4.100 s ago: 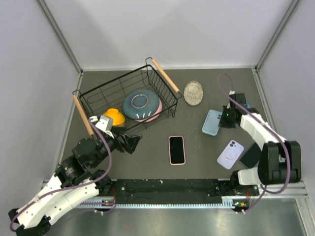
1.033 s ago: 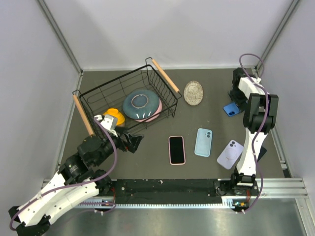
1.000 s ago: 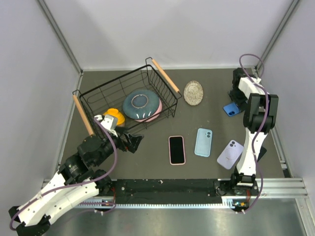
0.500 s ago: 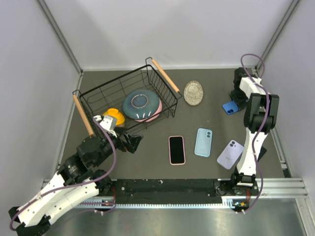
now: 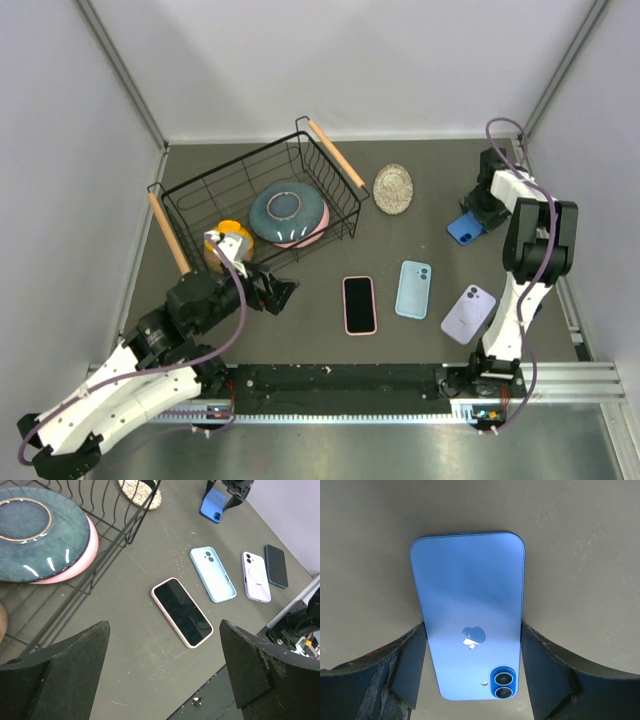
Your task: Put the phone into the phone case
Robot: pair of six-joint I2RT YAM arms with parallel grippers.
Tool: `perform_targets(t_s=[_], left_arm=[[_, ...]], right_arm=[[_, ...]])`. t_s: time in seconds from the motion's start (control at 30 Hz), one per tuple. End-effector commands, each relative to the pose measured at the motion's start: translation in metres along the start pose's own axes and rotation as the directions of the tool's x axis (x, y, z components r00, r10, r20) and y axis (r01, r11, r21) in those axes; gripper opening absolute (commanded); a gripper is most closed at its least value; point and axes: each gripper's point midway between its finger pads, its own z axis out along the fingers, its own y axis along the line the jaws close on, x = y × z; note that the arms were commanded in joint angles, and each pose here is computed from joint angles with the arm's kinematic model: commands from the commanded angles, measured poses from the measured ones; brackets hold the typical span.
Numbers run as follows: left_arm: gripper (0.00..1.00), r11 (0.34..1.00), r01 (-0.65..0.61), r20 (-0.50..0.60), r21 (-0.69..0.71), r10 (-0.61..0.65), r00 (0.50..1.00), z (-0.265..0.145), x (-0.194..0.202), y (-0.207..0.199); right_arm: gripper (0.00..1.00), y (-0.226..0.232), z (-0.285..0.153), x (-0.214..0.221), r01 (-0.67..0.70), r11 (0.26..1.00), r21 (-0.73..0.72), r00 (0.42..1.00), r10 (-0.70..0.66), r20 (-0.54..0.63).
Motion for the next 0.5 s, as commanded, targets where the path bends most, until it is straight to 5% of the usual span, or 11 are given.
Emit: perform_targets(t_s=[0.0, 0.47], left_arm=[[0.96, 0.996, 0.045, 0.004, 0.082, -0.045, 0.999, 0.000, -0.019, -0.024], [0.90, 0.989, 0.087, -0.131, 0.123, -0.071, 0.989, 0.028, -0.003, -0.041]], right_arm=[[0.56, -0.005, -0.023, 0.027, 0.095, 0.986, -0.140, 0.991, -0.106, -0.076], [0.50, -0.017, -0.059, 0.042, 0.203, 0.929, -0.308, 0.976, -0.219, -0.015]])
